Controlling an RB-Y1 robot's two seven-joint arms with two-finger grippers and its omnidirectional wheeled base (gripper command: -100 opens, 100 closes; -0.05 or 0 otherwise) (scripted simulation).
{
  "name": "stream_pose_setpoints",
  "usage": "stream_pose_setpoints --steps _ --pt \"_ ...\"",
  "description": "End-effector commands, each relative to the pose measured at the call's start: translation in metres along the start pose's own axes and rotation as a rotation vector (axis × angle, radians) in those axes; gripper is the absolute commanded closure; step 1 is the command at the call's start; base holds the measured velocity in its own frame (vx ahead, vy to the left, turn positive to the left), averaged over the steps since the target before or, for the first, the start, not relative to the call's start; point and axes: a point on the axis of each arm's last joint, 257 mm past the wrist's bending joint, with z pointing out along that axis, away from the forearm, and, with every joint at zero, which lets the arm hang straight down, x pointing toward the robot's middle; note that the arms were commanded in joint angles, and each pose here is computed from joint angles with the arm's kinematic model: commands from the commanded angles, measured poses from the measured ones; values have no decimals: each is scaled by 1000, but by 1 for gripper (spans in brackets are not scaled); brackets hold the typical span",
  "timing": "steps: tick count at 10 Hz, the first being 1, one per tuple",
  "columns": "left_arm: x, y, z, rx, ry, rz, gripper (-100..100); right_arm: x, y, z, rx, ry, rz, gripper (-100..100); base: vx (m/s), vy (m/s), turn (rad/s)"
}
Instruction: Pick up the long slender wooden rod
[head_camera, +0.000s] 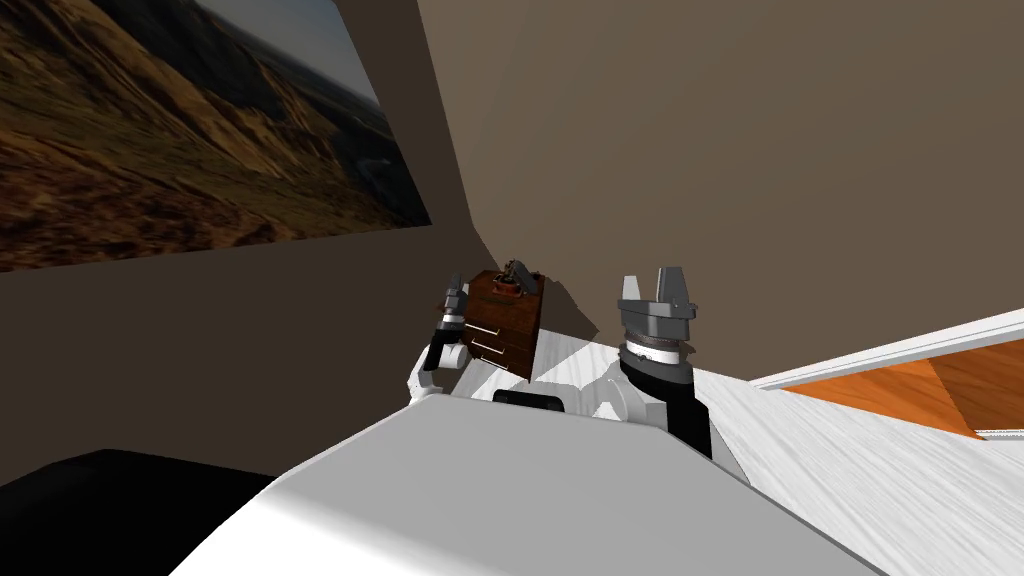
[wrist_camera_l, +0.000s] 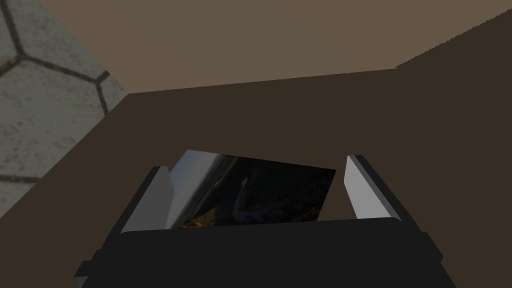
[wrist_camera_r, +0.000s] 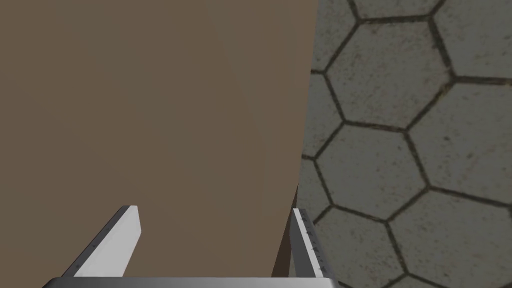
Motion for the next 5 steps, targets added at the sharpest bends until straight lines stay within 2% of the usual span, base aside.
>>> stream_pose_setpoints --steps 1,2,3,4,5 --pt "11 18 11 -42 26 -21 -100 0 0 0 0 0 0 0 -64 28 -173" --pt "12 15 16 -33 27 -23 -100 0 0 0 0 0 0 0 -54 26 -118" --pt "21 32 24 -80 49 -40 -100 0 0 0 0 0 0 0 -69 25 -236" --pt "22 30 29 -69 51 -42 -100 0 0 0 0 0 0 0 -49 28 -126" --pt "30 48 33 -116 71 -58 -100 0 0 0 0 0 0 0 -53 33 -213"
